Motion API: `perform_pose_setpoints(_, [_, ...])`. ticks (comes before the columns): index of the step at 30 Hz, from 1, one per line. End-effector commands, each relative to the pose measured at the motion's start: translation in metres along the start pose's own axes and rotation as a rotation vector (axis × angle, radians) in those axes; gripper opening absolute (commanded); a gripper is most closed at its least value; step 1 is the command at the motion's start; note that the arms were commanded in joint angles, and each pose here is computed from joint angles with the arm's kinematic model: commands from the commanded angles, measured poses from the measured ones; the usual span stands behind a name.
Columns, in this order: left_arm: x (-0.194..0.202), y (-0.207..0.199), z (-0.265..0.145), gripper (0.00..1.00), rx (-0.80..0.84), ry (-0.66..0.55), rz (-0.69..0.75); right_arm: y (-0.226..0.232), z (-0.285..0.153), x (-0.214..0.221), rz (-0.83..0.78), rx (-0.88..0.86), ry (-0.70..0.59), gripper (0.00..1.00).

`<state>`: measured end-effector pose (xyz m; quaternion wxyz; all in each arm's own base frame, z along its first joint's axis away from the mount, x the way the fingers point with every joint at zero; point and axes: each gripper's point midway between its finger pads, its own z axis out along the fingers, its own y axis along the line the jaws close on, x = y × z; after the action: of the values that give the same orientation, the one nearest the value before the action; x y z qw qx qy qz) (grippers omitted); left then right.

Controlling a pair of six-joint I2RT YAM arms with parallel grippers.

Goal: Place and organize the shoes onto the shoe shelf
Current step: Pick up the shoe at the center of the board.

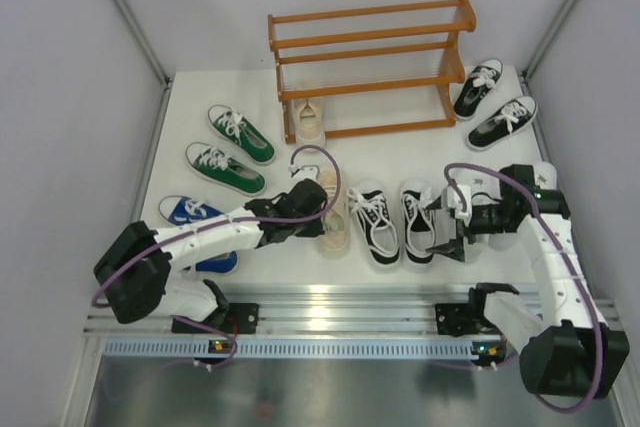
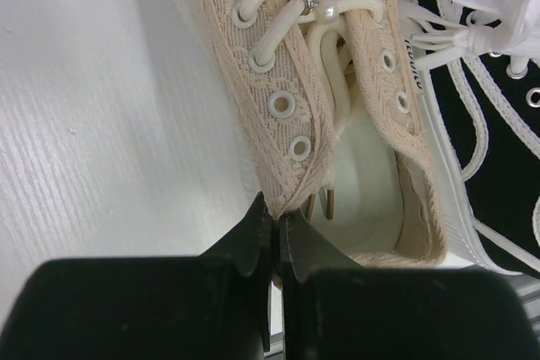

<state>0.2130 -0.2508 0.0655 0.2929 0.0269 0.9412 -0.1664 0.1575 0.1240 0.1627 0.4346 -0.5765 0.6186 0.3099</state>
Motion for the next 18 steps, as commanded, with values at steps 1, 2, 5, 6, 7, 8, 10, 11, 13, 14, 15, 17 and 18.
perform_pose_setpoints(1, [-0.056,-0.060,-0.037,0.00,0.214,-0.166,-0.012,0.028,0.003,-0.044,-0.230,-0.189,-0.090,0.99])
perform_pose_setpoints(2, [-0.060,-0.064,-0.043,0.00,0.231,-0.175,-0.017,0.034,0.008,-0.049,-0.278,-0.247,-0.088,0.99])
perform_pose_setpoints(5, [-0.069,-0.072,-0.051,0.00,0.249,-0.203,-0.021,0.028,0.014,-0.071,-0.313,-0.283,-0.100,0.99])
perform_pose_setpoints(6, [-0.078,-0.077,-0.057,0.00,0.260,-0.225,-0.022,0.022,0.016,-0.076,-0.322,-0.276,-0.103,0.99])
perform_pose_setpoints(7, [-0.082,-0.079,-0.058,0.00,0.259,-0.239,-0.020,0.020,0.019,-0.083,-0.328,-0.282,-0.111,0.98])
perform_pose_setpoints(8, [-0.092,-0.080,-0.061,0.00,0.248,-0.270,-0.010,0.018,0.021,-0.087,-0.328,-0.276,-0.125,0.98])
perform_pose_setpoints(10, [-0.109,-0.085,-0.064,0.00,0.233,-0.314,-0.007,0.012,0.024,-0.089,-0.310,-0.253,-0.140,0.99])
perform_pose_setpoints(11, [-0.115,-0.085,-0.065,0.00,0.217,-0.336,0.010,0.011,0.026,-0.090,-0.305,-0.244,-0.150,0.99])
perform_pose_setpoints(13, [-0.137,-0.086,-0.066,0.00,0.174,-0.394,0.011,0.012,0.028,-0.084,-0.288,-0.222,-0.151,1.00])
perform_pose_setpoints(14, [-0.140,-0.086,-0.059,0.00,0.151,-0.394,0.032,0.010,0.028,-0.079,-0.282,-0.204,-0.135,0.99])
perform_pose_setpoints(15, [-0.150,-0.083,-0.057,0.00,0.134,-0.408,0.028,0.012,0.026,-0.078,-0.263,-0.179,-0.127,0.99])
perform_pose_setpoints(17, [-0.165,-0.088,-0.049,0.00,0.123,-0.416,0.032,0.009,0.029,-0.066,-0.255,-0.138,-0.095,0.99])
perform_pose_setpoints(18, [-0.173,-0.084,-0.044,0.00,0.117,-0.410,0.023,0.011,0.027,-0.066,-0.236,-0.117,-0.092,1.00])
